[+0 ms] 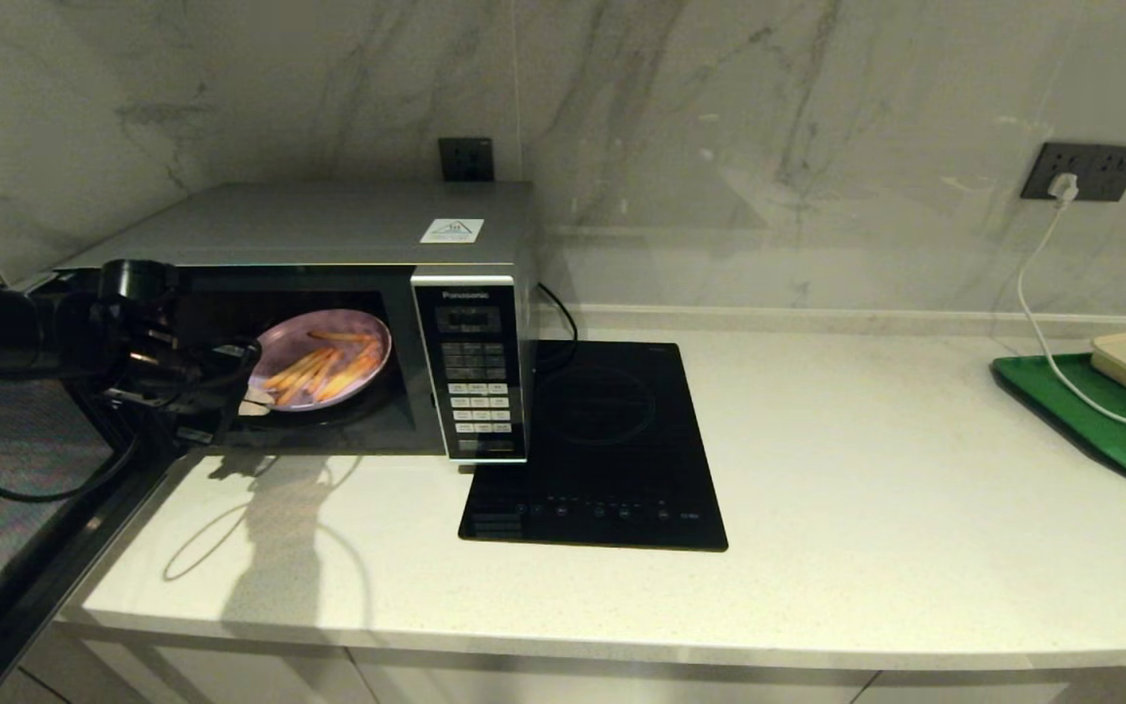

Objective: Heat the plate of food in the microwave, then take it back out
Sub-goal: Close the microwave oven

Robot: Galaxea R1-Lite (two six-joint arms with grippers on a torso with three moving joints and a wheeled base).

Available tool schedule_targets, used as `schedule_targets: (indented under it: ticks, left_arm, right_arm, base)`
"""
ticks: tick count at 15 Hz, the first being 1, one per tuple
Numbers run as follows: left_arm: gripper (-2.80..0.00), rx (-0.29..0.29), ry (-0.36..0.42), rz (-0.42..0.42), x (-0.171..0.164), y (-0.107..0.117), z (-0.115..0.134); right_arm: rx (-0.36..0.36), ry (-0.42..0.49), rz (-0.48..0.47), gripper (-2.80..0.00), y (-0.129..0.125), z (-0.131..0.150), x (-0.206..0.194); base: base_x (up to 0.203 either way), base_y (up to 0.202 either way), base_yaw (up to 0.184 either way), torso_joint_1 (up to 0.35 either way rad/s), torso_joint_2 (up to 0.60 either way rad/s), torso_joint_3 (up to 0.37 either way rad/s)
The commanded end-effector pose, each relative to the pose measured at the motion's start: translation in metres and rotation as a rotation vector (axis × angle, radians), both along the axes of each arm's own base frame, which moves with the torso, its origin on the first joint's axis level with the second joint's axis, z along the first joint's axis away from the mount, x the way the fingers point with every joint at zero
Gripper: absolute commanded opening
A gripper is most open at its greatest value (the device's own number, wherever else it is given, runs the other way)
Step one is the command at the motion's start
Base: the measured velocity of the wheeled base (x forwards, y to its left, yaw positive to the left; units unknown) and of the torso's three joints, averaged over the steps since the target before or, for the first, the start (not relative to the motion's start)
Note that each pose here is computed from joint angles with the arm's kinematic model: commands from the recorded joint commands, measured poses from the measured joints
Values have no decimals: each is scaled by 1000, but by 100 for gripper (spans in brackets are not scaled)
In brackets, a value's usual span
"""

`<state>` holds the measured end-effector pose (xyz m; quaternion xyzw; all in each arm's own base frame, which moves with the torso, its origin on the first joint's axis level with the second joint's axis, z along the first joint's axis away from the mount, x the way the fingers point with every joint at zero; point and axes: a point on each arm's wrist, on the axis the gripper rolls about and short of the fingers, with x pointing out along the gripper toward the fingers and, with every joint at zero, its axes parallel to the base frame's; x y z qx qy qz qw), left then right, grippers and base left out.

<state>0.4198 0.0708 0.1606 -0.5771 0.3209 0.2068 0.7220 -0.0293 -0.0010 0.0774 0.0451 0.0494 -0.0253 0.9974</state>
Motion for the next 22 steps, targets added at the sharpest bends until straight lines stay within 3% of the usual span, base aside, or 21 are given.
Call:
schedule_targets:
  ticks: [1,9,18,19,22]
  left_arm:
    - [-280,-7,4,3,1,0,-2]
    - [-280,-10,17,4,8,2,-16]
    - [-280,-11,20,4,6,1,-16]
    - [0,-8,13,2,5,0,-13]
    - [0,-3,-24,2,-1,-1,3]
  right_arm:
    - [1,2,0,-280,0,0,0]
    - [0,2,2,-280,0,0,0]
    - [1,2,0,-280,0,0,0]
    - [-1,2,0,-280,0,0,0]
    - [1,2,0,-280,0,0,0]
  base:
    - [0,0,0,0,0,0]
    - [0,0,0,0,0,0]
    - [0,0,0,0,0,0]
    - [0,0,0,0,0,0]
    - [0,0,0,0,0,0]
